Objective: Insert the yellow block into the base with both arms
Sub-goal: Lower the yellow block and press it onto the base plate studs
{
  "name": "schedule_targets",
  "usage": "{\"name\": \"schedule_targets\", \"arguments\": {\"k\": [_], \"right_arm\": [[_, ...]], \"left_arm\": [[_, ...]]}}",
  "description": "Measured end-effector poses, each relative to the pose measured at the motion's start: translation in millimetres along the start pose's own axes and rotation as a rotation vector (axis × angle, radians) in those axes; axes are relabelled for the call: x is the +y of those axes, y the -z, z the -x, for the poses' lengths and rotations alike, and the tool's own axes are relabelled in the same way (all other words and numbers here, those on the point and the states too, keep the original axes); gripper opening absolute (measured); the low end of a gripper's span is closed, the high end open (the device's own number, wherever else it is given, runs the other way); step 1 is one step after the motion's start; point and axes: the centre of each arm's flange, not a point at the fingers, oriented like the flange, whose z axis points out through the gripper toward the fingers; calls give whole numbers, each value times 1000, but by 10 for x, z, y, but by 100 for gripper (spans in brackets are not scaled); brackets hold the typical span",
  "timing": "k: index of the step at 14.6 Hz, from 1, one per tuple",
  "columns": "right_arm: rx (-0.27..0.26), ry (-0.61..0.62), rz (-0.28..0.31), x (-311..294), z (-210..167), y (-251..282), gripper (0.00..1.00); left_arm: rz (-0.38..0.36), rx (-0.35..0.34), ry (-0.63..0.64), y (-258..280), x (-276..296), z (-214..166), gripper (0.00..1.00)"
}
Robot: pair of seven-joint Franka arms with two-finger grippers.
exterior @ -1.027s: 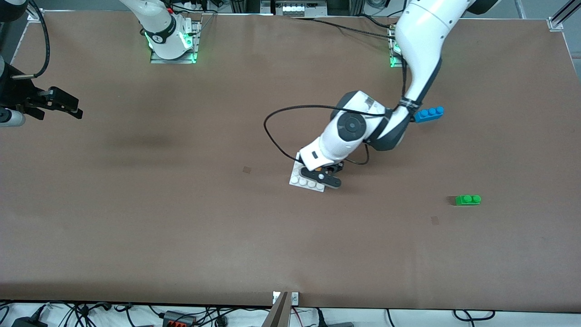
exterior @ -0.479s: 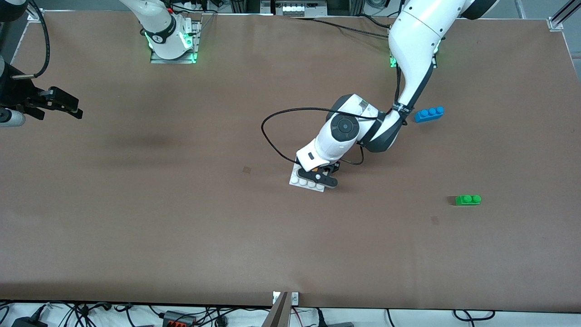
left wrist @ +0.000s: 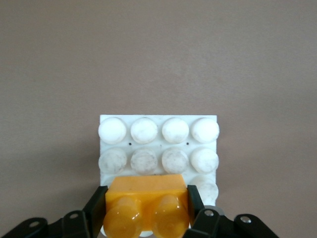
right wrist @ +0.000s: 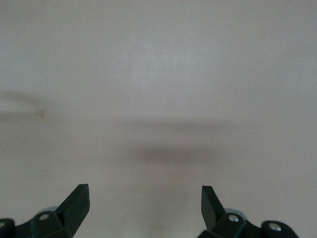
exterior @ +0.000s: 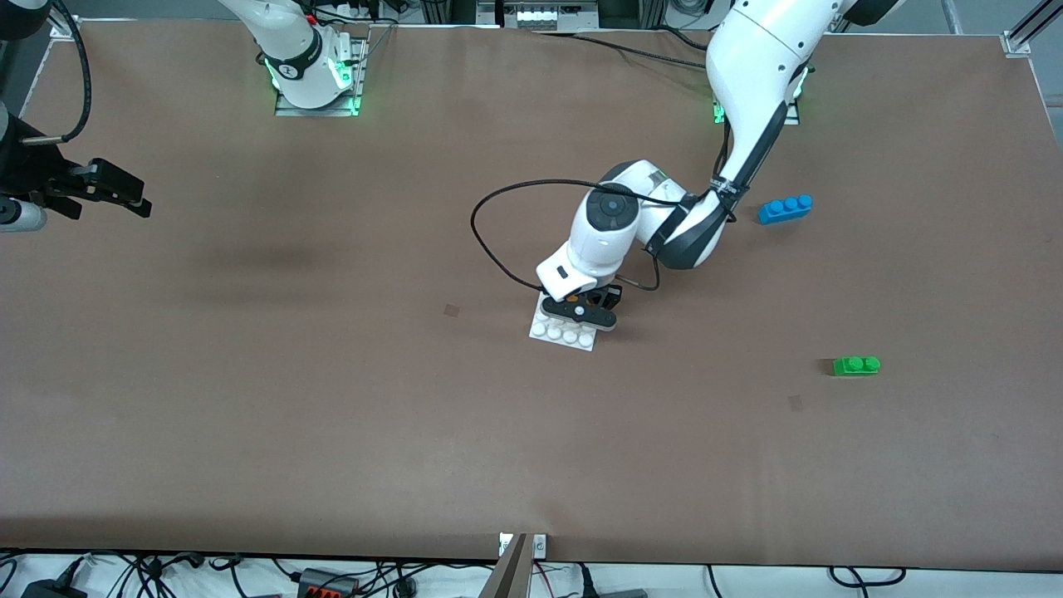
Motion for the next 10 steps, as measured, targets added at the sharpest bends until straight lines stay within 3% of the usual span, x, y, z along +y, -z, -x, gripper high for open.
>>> {"name": "schedule_targets", "arguments": {"k": [10], "right_arm": [[0, 0, 0, -1, 0, 0, 100]], "left_arm": [[1, 12, -5, -80, 20, 77, 68]]}}
